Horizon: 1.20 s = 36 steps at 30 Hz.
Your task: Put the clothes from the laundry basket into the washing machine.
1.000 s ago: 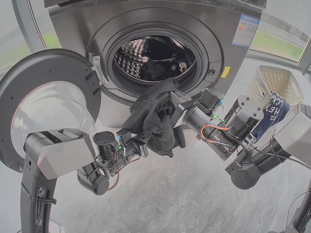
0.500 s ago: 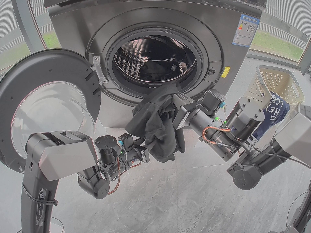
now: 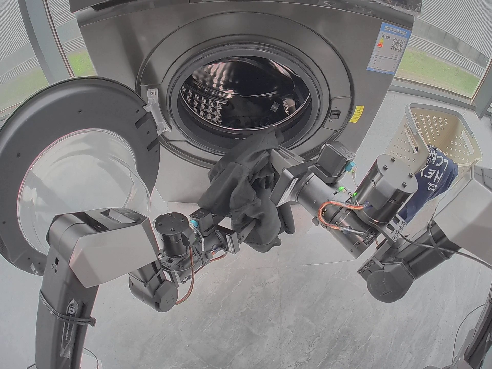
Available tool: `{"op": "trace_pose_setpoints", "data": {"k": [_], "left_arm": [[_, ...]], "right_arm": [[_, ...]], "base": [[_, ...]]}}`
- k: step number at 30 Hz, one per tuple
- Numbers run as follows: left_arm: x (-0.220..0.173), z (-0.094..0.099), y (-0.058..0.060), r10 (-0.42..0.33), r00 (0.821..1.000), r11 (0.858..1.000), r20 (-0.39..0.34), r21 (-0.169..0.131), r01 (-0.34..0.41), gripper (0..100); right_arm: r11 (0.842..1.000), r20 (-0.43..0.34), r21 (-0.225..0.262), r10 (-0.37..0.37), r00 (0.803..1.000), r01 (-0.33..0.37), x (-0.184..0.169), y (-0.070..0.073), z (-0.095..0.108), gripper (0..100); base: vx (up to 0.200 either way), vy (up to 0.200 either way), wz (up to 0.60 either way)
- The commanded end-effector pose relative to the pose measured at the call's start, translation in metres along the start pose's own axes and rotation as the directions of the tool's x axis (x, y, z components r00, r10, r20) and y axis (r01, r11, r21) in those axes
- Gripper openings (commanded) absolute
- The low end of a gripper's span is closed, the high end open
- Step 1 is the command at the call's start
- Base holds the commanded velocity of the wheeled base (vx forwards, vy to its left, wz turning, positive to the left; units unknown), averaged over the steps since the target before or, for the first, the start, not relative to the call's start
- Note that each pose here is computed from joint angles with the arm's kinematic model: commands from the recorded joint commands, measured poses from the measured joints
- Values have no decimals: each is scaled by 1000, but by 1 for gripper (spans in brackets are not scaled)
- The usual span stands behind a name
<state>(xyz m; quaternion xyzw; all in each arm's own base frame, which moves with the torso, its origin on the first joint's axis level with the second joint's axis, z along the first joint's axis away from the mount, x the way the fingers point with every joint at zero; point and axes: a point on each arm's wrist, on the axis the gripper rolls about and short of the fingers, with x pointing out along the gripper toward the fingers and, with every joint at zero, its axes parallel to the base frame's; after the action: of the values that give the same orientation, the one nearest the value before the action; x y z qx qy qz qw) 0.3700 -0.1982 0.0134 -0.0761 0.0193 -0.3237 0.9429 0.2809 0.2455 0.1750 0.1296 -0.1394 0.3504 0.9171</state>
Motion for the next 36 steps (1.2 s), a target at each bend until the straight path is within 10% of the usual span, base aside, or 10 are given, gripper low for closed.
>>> {"op": "trace_pose_setpoints", "data": {"k": [1,13,30,31,36], "left_arm": [[1,0,-1,-3,1000,1000,6,-1,3,0],[-47,77,-18,-1,996,1000,92,15,-1,0],[-119,149,-43,-25,973,1000,229,16,22,0],[-119,152,-43,-28,971,1000,239,19,24,0],[-120,164,-48,-49,958,999,283,33,41,0]], "right_arm": [[1000,-2,-2,-5,1000,5,-1,-2,0,0],[993,-32,-2,-118,992,118,-16,-31,2,0],[987,-323,-35,-161,933,158,-79,-36,-43,0],[988,-334,-33,-155,930,152,-83,-34,-45,100],[994,-423,-17,-101,900,104,-102,-24,-57,100]], "base": [[0,0,0],[0,0,0],[0,0,0],[0,0,0],[0,0,0]]}}
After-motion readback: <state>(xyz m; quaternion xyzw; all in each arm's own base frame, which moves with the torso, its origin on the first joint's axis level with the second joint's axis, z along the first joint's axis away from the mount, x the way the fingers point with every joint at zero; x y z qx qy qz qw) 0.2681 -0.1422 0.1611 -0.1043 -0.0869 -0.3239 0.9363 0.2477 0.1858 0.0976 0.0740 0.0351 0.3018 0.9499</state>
